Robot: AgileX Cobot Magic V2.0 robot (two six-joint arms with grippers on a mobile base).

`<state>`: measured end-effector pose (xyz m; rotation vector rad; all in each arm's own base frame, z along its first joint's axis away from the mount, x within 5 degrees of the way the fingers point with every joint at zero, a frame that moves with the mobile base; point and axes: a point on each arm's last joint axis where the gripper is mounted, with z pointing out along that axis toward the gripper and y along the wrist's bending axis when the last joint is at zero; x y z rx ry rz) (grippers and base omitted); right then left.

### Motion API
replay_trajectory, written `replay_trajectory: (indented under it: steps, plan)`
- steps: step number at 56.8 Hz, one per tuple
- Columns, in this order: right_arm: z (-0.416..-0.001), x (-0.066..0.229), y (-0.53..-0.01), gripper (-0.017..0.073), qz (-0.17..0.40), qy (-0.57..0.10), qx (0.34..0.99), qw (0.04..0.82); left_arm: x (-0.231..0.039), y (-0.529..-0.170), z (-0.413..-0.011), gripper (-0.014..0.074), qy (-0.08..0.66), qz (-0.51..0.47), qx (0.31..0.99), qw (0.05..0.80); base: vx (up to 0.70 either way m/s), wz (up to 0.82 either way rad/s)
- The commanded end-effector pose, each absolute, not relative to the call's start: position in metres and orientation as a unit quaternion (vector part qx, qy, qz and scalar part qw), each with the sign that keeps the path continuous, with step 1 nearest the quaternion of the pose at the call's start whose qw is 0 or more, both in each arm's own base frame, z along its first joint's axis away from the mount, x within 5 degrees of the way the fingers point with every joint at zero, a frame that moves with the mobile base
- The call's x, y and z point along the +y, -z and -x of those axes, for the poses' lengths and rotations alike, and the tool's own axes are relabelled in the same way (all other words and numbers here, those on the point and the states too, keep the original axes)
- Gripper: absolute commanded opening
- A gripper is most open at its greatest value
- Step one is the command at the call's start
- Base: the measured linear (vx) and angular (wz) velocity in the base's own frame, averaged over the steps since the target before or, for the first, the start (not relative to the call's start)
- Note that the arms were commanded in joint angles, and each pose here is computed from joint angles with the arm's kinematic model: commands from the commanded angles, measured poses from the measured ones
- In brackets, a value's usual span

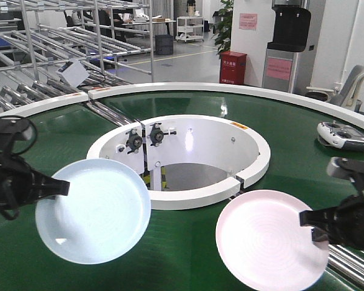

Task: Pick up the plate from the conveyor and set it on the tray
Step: 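Lift both plates up off the conveyor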

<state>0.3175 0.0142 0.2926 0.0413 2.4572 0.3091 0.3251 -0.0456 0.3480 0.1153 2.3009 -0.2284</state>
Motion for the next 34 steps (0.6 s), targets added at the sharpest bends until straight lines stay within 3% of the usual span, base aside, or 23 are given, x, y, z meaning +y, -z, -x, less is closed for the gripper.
replay_trajectory:
  steps: [1, 18, 34]
  plan:
    - [-0.292, 0.014, -0.328, -0.0009, -0.016, -0.119, 0.901, 0.417, -0.044, -0.382, -0.299, -0.0007, 0.1, -0.037, 0.868, 0.485, 0.0, 0.0]
    - [-0.23, 0.017, -0.371, -0.0009, -0.007, -0.128, 0.866, 0.484, -0.036, -0.375, -0.218, -0.0006, 0.122, -0.02, 0.846, 0.519, 0.0, 0.0]
    - [-0.212, 0.017, -0.387, -0.0009, -0.003, -0.127, 0.847, 0.515, -0.03, -0.39, -0.173, -0.0005, 0.124, -0.018, 0.8, 0.587, 0.0, 0.0]
